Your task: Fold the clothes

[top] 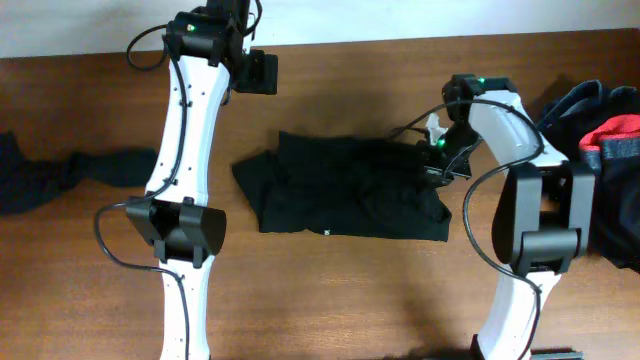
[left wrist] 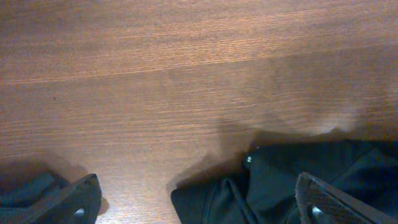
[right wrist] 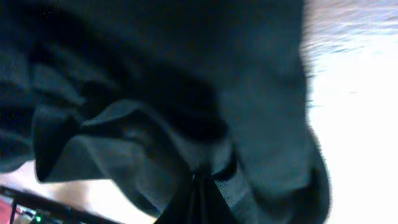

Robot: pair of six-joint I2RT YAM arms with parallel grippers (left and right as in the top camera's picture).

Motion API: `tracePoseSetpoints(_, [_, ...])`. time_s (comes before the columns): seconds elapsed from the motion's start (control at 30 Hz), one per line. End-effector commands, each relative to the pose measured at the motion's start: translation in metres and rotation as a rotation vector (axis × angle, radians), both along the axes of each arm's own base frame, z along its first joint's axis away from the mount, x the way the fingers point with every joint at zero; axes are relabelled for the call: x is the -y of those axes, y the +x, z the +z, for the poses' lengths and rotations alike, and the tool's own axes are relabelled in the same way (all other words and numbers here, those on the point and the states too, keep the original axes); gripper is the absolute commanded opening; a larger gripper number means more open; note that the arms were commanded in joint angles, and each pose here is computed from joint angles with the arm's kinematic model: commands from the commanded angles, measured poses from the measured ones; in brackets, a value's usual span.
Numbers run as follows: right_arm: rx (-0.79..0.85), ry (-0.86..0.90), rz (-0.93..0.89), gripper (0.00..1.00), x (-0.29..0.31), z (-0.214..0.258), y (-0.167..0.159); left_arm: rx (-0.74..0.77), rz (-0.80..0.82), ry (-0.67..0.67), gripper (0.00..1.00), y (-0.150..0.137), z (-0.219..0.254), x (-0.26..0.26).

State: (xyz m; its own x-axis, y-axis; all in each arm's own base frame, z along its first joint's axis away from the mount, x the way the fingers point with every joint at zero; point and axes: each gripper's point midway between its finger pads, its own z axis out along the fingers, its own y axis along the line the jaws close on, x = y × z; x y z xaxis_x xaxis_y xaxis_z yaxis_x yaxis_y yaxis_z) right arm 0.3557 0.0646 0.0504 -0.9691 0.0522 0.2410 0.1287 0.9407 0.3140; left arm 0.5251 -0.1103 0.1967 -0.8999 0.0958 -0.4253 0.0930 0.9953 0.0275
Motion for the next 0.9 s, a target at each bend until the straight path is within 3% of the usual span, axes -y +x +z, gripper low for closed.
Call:
tracePoseSetpoints(0.0, [0.050,0.047,0.097,0.04,-0.031,0.023,-0.008,0.011,-0.013,-0.005,0.99,0.003,0.002,-0.001])
tracePoseSetpoints(0.43, [0.045,0.055,0.395,0.06,-0.128,0.032,-0.055,0.025,-0.005,-0.008,0.99,0.007,0.004,-0.005])
tracePoseSetpoints(0.53, [0.041,0.055,0.433,0.47,-0.138,0.032,-0.063,0.024,-0.005,-0.007,0.99,0.006,0.004,-0.005])
tracePoseSetpoints(0.6, [0.039,0.053,0.434,0.61,-0.140,0.032,-0.065,0.024,-0.005,-0.007,0.99,0.006,0.004,-0.005])
tracePoseSetpoints(0.87, [0.080,0.054,0.341,0.67,-0.120,0.030,-0.040,0.024,-0.005,-0.007,0.99,0.006,0.004,-0.005])
